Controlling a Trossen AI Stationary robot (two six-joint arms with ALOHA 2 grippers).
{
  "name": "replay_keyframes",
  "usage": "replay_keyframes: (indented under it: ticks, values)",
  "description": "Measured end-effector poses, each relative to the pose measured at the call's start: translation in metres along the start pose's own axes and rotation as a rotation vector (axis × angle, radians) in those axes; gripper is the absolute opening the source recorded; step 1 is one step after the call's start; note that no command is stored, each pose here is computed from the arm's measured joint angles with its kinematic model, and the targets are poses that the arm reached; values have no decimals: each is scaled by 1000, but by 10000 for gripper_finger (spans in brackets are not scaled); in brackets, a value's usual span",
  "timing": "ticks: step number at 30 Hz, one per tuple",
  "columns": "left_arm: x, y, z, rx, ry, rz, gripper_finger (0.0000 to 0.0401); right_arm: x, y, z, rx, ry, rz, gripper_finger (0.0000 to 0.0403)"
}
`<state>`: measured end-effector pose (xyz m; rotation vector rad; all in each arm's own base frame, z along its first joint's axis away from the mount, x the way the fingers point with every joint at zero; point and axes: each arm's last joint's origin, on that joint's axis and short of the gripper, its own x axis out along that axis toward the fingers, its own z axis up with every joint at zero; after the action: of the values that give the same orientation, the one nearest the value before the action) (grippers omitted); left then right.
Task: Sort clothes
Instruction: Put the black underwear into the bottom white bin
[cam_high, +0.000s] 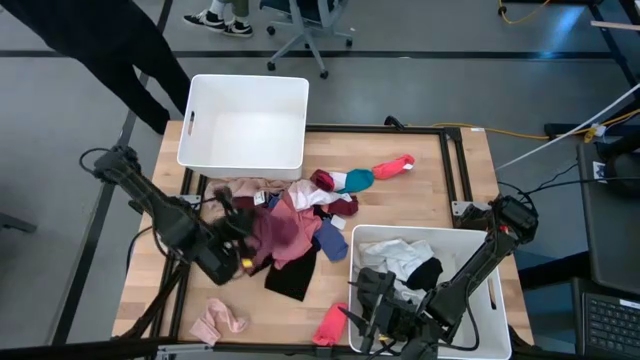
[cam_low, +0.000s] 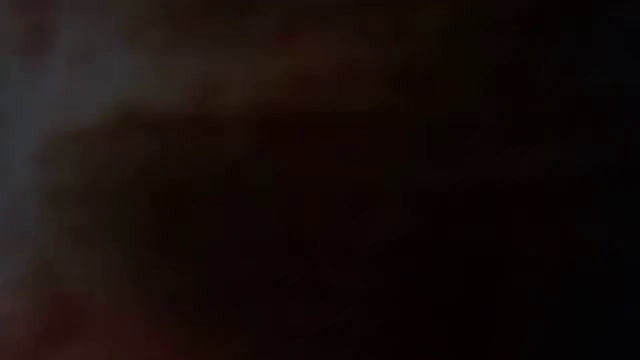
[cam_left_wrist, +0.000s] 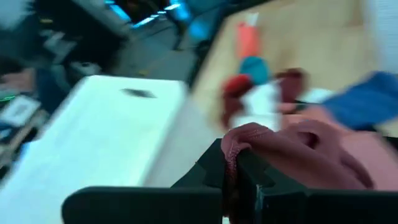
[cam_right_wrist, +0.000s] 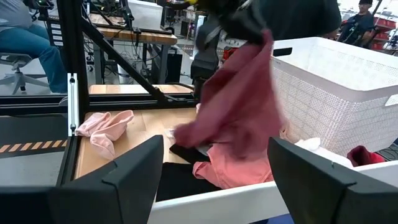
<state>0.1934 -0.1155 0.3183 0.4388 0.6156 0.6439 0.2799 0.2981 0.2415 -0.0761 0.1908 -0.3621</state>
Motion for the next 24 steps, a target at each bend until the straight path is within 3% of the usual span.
replay_keyframes:
  ticks: [4,13,19,24]
  values:
    - [9,24,-9,-77,75,45,6,0,0,0,4,1,2,289]
    - [34,25,-34,-147,281,25,42,0,0,0,9,3,4,289]
    - [42,32,-31,-257,473,-136,122,0,0,0,10,3,5,289]
    - [26,51,-10,-368,452,-303,175,0,0,0,11,4,9,289]
